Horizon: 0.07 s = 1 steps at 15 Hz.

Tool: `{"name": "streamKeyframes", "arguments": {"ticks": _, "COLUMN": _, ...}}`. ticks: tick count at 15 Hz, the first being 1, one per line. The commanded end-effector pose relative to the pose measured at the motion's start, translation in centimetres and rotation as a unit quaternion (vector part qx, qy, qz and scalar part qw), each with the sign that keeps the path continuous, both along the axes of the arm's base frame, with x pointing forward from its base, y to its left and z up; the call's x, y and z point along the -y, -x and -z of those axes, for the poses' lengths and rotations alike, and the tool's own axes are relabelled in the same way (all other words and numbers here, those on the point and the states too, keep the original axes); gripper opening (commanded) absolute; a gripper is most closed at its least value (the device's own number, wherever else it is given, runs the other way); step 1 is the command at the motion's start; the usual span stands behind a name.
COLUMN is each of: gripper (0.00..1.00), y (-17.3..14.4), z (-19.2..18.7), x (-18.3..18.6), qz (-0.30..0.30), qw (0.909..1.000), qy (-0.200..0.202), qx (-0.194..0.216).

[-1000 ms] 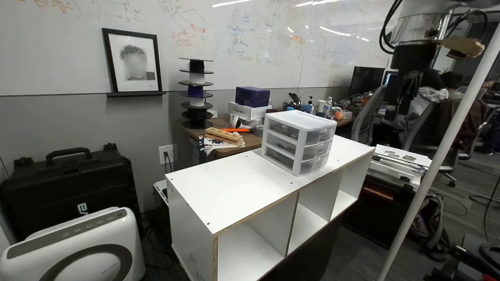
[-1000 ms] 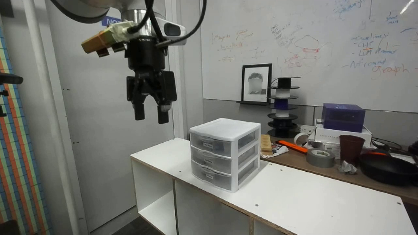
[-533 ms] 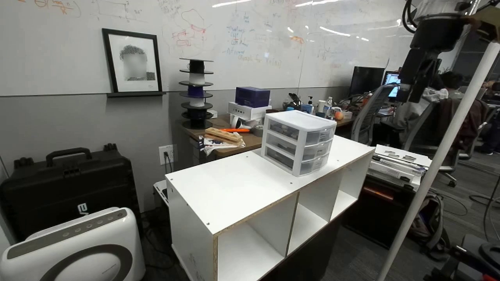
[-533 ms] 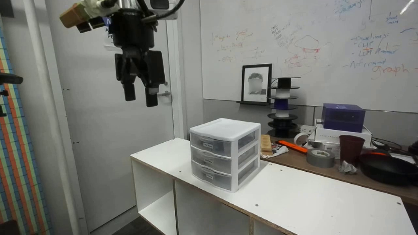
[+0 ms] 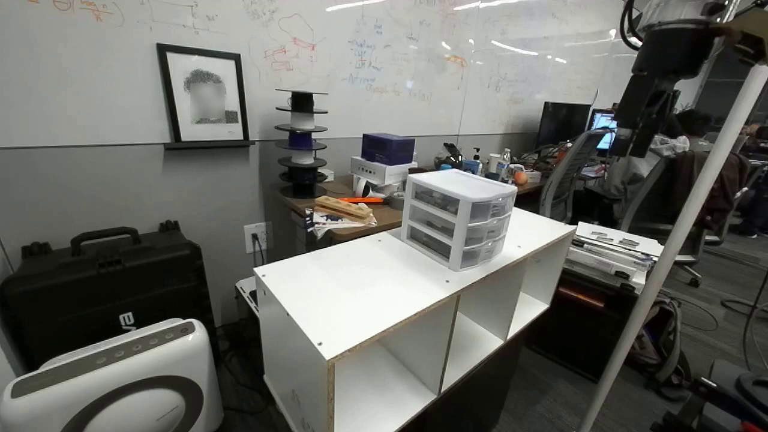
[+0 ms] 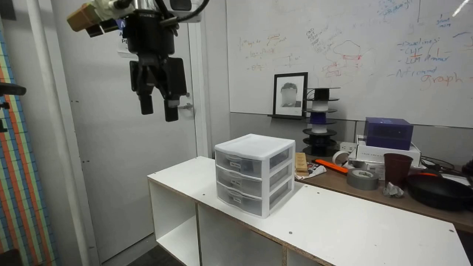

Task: Pick up the object on the table, put in the drawer then close the drawer.

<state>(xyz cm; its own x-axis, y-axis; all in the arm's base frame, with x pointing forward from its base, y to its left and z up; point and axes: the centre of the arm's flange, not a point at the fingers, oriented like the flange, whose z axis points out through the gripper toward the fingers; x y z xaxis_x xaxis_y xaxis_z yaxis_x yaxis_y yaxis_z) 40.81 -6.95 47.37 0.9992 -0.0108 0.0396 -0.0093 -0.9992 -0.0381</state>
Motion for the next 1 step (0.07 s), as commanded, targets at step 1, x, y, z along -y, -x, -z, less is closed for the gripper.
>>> {"name": "streamKeyframes", "arguments": {"ticks": 1, "gripper": 1.00, "y": 0.00, "z": 0.01, "x": 0.00, "qz": 0.000, "qw": 1.0000, "qy": 0.000, "qx": 0.000}}
